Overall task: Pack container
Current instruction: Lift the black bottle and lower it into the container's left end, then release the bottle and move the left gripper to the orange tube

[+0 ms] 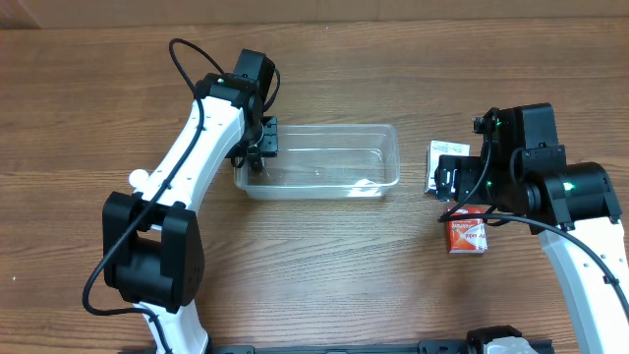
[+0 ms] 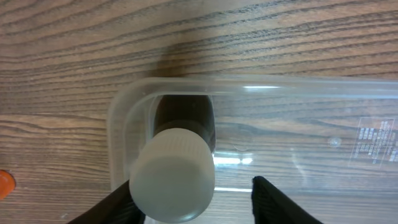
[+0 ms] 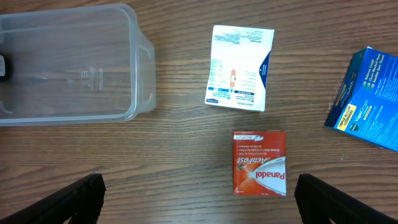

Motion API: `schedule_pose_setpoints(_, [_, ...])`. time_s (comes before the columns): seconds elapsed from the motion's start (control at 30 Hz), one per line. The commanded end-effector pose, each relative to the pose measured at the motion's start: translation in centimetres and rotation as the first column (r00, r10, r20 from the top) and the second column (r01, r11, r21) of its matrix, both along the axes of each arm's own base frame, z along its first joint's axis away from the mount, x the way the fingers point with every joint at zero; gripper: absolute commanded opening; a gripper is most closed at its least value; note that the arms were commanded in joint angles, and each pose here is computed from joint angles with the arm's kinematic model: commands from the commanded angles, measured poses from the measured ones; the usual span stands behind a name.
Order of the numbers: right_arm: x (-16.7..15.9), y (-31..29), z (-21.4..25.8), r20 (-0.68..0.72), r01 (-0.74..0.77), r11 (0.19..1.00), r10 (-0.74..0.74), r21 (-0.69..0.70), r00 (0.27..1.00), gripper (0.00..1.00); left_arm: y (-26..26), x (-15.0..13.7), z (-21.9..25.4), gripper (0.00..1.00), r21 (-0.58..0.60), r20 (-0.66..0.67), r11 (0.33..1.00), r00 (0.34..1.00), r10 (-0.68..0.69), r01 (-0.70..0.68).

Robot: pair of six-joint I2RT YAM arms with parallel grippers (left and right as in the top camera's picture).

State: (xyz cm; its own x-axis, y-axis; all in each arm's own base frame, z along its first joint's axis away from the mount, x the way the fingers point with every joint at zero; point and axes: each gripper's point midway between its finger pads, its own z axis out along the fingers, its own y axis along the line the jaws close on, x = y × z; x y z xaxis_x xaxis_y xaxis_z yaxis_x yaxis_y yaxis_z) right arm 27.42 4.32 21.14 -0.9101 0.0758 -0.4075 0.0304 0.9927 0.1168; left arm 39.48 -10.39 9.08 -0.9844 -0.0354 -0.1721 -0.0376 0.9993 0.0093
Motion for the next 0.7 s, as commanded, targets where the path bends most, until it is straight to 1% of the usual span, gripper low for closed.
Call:
schedule_pose_setpoints(0.0, [0.5, -0.1, 1.4, 0.048, 0.007, 1.000, -0.007, 0.000, 0.999, 1.00, -0.1, 0.1, -0.1, 0.58, -0.009, -0.002, 1.000, 1.000, 0.002, -0.002])
schedule_pose_setpoints(0.13, [0.5, -0.1, 1.4, 0.048, 0.007, 1.000, -0.007, 0.000, 0.999, 1.00, -0.2, 0.6, 1.7, 0.62, -0.012, 0.023, 1.000, 1.000, 0.003, -0.003])
schedule_pose_setpoints(0.27, [0.5, -0.1, 1.4, 0.048, 0.007, 1.000, -0.007, -0.001, 0.999, 1.00, 0.6, 1.4, 5.7, 0.65, 0.028, 0.072, 0.999, 0.997, 0.015, -0.017])
schedule_pose_setpoints(0.33, [0.5, -0.1, 1.4, 0.048, 0.007, 1.000, -0.007, -0.001, 0.999, 1.00, 1.3, 1.5, 8.1, 0.70, 0.059, 0.107, 0.998, 0.994, 0.023, -0.029])
schedule_pose_setpoints(0.4, [0.5, -0.2, 1.4, 0.048, 0.010, 1.000, -0.010, -0.006, 0.999, 1.00, 2.1, 1.5, 10.5, 0.84, 0.086, 0.144, 0.995, 0.989, 0.035, -0.047])
schedule_pose_setpoints(0.43, [0.5, -0.2, 1.4, 0.049, 0.012, 1.000, -0.012, -0.009, 0.999, 1.00, 2.5, 1.3, 11.6, 1.00, 0.088, 0.158, 0.995, 0.987, 0.041, -0.055])
schedule_pose_setpoints(0.47, [0.6, -0.3, 1.4, 0.049, 0.012, 1.000, -0.012, -0.010, 0.999, 1.00, 3.0, 0.9, 12.9, 1.00, 0.081, 0.166, 0.994, 0.984, 0.059, -0.073])
schedule_pose_setpoints(0.6, [0.6, -0.3, 1.4, 0.049, 0.012, 1.000, -0.012, -0.010, 0.999, 1.00, 6.2, -1.5, 15.8, 1.00, 0.046, 0.175, 0.972, 0.960, 0.219, -0.231])
schedule_pose_setpoints(0.67, [0.6, -0.3, 1.4, 0.049, 0.012, 1.000, -0.012, -0.010, 0.999, 1.00, 7.6, -2.9, 17.1, 1.00, 0.036, 0.185, 0.960, 0.946, 0.266, -0.277])
